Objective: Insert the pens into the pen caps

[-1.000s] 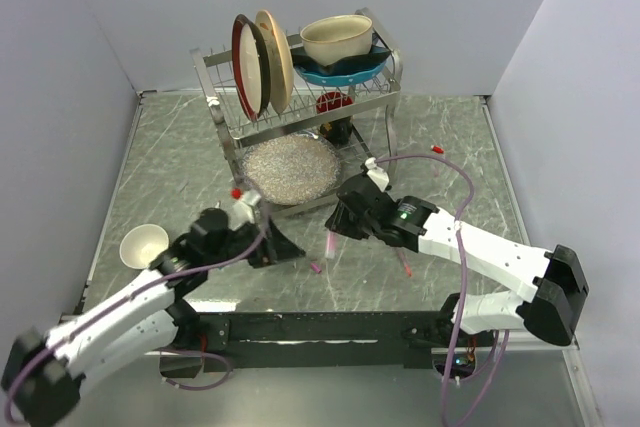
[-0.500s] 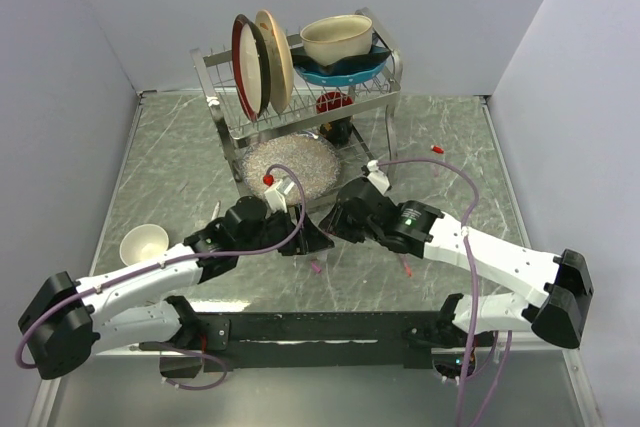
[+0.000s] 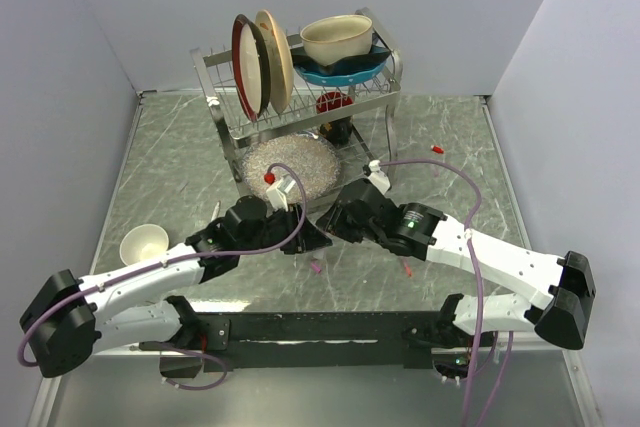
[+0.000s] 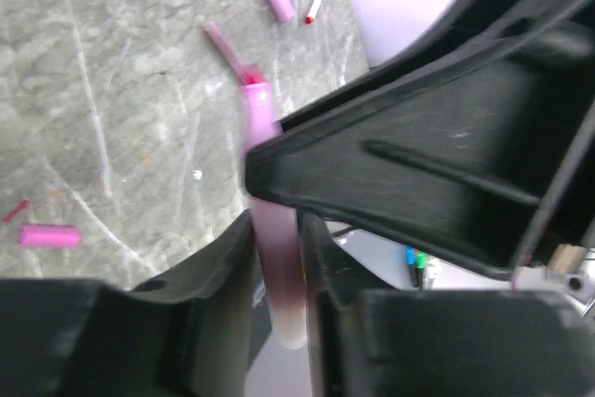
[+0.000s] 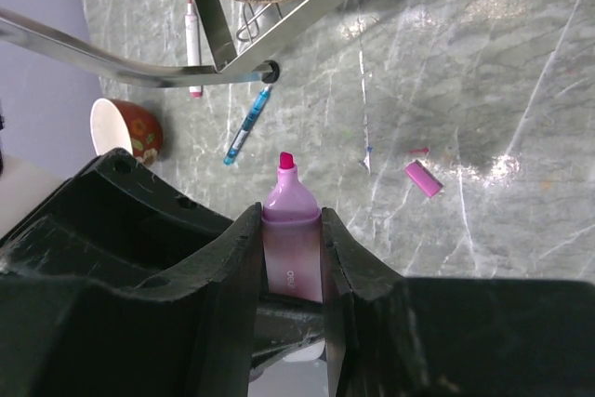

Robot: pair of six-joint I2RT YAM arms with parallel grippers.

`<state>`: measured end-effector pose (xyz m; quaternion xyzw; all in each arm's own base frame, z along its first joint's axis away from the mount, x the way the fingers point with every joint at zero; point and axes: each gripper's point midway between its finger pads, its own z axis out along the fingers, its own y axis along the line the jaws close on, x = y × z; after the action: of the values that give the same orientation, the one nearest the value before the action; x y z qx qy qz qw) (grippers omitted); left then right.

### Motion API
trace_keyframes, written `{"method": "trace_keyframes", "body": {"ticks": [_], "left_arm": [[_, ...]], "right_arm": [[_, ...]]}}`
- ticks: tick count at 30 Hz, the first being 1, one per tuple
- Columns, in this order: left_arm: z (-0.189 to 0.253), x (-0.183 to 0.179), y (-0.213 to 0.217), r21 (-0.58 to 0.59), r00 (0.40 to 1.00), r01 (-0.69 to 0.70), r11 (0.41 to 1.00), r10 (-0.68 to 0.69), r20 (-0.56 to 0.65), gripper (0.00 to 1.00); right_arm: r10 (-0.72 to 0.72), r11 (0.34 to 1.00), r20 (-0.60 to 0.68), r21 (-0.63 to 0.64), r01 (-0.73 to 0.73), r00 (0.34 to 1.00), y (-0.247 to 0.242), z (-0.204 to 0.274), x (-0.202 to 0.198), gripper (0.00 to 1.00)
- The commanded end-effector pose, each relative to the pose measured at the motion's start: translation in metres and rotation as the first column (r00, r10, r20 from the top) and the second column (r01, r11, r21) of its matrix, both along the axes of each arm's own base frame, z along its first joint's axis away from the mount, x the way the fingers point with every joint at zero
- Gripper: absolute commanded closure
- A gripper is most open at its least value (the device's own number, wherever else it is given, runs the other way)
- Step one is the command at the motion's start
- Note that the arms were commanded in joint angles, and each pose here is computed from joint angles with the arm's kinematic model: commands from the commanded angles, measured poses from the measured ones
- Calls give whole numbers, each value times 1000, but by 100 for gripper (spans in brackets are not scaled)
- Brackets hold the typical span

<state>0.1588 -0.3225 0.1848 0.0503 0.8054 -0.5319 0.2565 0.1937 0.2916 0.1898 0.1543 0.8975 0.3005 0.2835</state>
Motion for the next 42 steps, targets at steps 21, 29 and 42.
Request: {"method": "trace_keyframes", "body": {"ticks": [21,29,42], "left_arm": [[28,5,75,151,928,-184,971,121,351,99],[54,-6,93,198,912,-170,965,78,402,99],[77,-9,110,123,869,-218,968,135,476,99]], "right_arm": [[-515,857,83,17,515,853,-169,17,63,35],[-665,721,101,-173,671,740,-263,-29,82,36],[-775,612,-110,-375,696,622,-307,-73,104,50]]}}
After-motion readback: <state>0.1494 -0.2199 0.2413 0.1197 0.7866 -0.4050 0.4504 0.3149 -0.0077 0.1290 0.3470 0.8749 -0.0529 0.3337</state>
